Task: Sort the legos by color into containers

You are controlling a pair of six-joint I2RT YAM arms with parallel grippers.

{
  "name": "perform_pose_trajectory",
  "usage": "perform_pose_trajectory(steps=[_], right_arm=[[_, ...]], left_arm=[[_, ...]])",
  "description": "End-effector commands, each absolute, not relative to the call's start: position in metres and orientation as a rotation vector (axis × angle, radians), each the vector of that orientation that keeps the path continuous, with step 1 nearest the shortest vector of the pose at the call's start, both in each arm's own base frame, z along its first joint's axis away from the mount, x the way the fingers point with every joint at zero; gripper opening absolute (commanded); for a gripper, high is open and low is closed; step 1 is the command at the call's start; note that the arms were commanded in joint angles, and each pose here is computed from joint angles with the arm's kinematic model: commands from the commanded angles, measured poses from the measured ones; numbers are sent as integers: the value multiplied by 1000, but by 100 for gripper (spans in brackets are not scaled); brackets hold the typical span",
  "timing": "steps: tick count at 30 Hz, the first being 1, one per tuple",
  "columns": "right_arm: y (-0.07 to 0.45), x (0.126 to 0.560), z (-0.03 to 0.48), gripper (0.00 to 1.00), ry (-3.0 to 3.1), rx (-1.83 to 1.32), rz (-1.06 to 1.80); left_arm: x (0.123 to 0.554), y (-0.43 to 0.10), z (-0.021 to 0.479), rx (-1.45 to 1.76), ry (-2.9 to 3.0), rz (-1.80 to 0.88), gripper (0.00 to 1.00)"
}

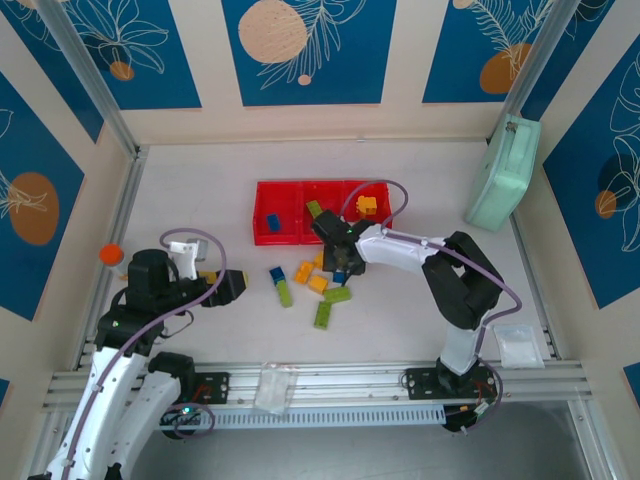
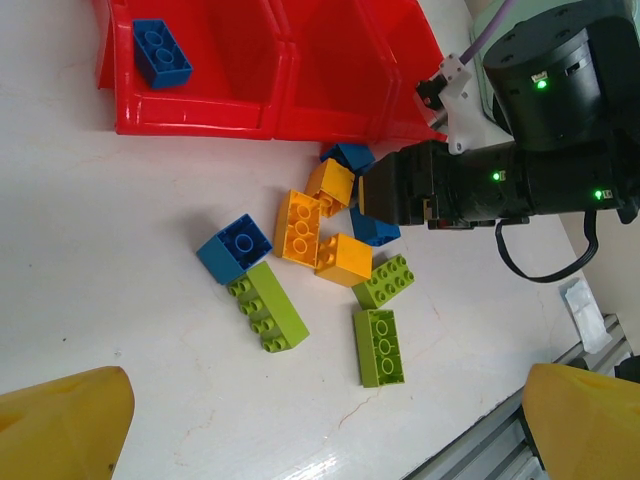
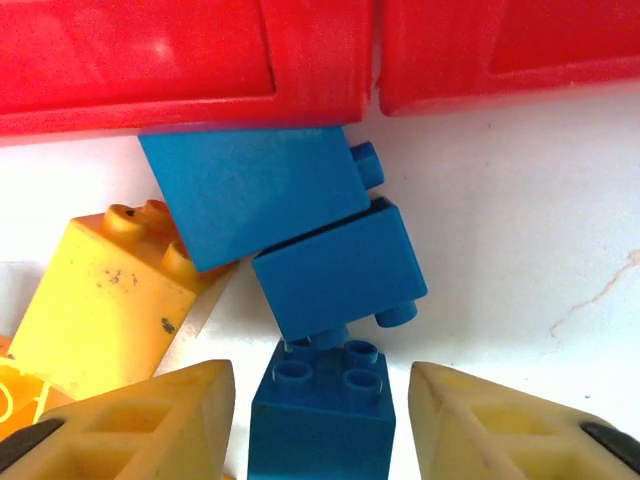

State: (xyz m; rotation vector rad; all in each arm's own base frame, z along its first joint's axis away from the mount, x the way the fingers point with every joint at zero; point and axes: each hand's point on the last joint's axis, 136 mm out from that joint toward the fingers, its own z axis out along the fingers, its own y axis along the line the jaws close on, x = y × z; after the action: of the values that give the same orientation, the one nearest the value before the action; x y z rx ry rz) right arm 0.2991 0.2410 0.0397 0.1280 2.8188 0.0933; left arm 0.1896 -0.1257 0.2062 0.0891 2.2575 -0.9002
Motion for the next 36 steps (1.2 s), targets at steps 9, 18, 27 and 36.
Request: perform_pose_trajectory(steps=[9,18,27,36], right_arm=[[243,297,35,45,2850,54,10],[241,298,36,42,2864,46,2],[241,298,35,42,2877,25,-2],[245,299,38,39,2882,1,3]], left_arm=[[190,-129,218,138,2220,-901,99],[190,-128,218,137,2217,-897,99],[190,-128,218,137,2218,-898,99],[190,-129,219,139,2216,-900,99]])
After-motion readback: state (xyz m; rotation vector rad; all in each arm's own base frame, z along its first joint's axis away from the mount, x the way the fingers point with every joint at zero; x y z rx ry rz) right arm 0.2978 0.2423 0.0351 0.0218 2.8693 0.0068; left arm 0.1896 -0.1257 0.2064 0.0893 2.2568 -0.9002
